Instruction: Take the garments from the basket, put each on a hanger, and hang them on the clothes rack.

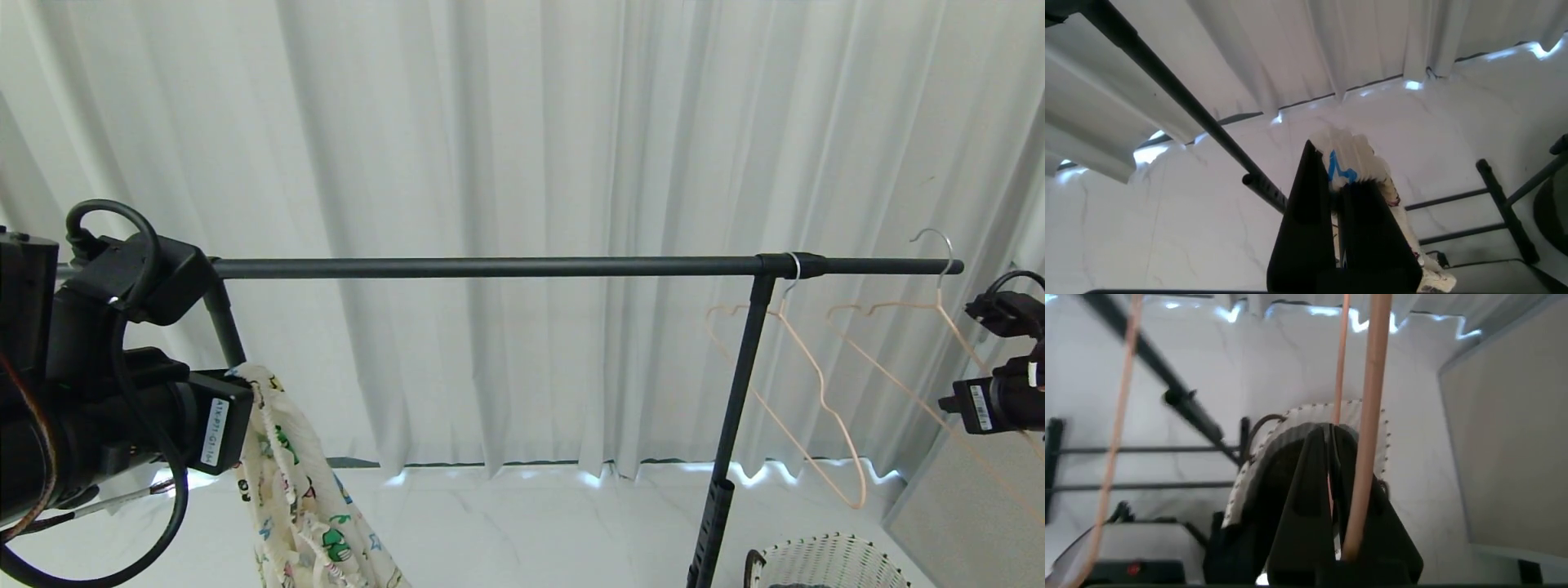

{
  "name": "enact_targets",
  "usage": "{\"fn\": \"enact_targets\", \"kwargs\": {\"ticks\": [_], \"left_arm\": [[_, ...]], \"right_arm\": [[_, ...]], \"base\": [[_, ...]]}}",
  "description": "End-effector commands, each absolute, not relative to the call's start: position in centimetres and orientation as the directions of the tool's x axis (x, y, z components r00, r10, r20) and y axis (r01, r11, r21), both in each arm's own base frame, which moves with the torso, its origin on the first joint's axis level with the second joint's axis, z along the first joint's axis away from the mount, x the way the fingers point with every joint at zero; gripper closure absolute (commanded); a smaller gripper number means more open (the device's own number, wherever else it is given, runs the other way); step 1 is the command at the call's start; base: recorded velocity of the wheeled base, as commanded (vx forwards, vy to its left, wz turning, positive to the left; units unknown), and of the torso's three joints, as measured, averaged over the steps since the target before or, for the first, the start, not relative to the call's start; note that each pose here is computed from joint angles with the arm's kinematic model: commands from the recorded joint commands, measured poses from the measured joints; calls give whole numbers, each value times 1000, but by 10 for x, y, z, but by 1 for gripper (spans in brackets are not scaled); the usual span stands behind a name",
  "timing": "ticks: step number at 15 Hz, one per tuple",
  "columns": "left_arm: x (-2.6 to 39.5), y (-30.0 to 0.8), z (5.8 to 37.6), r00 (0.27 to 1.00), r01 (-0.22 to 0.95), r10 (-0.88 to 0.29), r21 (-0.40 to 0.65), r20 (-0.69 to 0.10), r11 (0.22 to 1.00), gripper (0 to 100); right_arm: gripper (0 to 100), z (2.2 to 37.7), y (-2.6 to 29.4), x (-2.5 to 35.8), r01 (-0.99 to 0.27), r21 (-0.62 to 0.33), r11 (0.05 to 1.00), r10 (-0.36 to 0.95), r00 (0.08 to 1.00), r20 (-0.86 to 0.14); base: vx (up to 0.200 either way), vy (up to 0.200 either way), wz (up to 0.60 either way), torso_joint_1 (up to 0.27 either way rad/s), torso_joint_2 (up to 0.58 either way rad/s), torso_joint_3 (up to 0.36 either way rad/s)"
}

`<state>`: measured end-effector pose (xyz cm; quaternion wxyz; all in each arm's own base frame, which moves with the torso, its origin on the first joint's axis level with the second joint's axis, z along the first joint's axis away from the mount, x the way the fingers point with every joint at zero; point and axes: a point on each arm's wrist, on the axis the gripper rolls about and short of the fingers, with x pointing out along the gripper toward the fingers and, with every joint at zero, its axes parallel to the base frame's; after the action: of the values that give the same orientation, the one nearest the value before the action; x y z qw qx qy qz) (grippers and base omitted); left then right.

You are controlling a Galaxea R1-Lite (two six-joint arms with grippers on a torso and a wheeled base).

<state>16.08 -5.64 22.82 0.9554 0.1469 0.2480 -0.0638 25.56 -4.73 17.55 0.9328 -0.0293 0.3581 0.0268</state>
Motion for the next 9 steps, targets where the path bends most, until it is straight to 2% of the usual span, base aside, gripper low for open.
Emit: {"fn": "enact_targets", "kwargs": {"ticks": [1, 9], "left_arm": [[161, -56, 228, 869, 196, -45, 257, -493, 946, 100], [160, -56, 229, 872, 184, -32, 266, -489, 946, 100]], "right_arm": [[100, 192, -44, 236, -88, -32, 996, 47, 768, -639], [100, 208, -30, 188, -203, 29, 979, 175, 756, -631]], "base": [[-200, 0, 0, 2, -2, -2], [-200, 0, 0, -1, 4, 2]]}}
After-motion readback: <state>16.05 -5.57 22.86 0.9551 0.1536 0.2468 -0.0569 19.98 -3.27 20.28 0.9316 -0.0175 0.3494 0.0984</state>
